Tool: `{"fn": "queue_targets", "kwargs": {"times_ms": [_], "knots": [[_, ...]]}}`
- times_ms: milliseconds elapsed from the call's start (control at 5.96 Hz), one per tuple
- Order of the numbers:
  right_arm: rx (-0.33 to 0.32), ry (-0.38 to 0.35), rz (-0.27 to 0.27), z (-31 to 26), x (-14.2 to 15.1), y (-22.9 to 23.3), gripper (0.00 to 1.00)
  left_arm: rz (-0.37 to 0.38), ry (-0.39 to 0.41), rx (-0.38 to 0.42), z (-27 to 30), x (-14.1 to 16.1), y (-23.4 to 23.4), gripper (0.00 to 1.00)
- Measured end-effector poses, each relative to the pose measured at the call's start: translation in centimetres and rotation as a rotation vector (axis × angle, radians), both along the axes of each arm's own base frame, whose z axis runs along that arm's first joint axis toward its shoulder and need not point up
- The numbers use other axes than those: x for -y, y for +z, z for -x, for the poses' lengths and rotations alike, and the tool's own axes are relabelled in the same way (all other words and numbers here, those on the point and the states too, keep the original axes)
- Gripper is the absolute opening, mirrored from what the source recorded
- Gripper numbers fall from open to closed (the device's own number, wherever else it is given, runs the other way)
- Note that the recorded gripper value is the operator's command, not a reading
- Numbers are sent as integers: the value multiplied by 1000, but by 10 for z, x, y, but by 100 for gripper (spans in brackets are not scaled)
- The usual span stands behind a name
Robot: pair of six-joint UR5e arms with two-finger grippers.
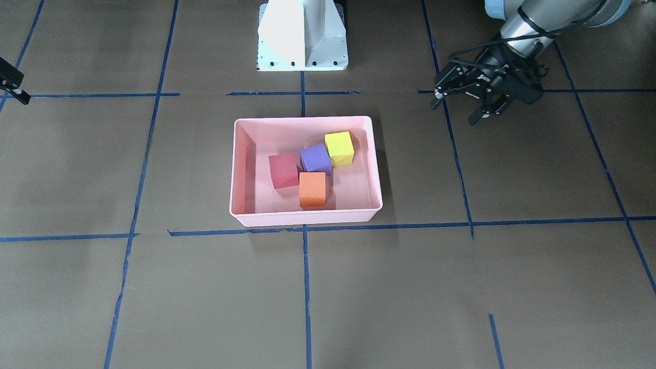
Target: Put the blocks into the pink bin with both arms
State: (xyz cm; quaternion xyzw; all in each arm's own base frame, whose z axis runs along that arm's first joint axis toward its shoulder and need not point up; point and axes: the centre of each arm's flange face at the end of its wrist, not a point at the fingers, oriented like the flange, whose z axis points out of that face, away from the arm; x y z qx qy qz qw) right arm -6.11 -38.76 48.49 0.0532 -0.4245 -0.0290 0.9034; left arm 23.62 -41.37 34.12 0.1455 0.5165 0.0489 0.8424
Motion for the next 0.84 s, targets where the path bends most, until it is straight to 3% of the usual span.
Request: {"fn": "queue_targets", "kwargs": {"times_ms": [503, 839], "knots": [[-53, -39, -56, -64, -2, 81, 100, -135, 4, 246, 128, -14, 100, 100], [-72, -59, -64, -87, -5, 118, 100, -180, 113, 442, 207, -13, 149, 100]]}}
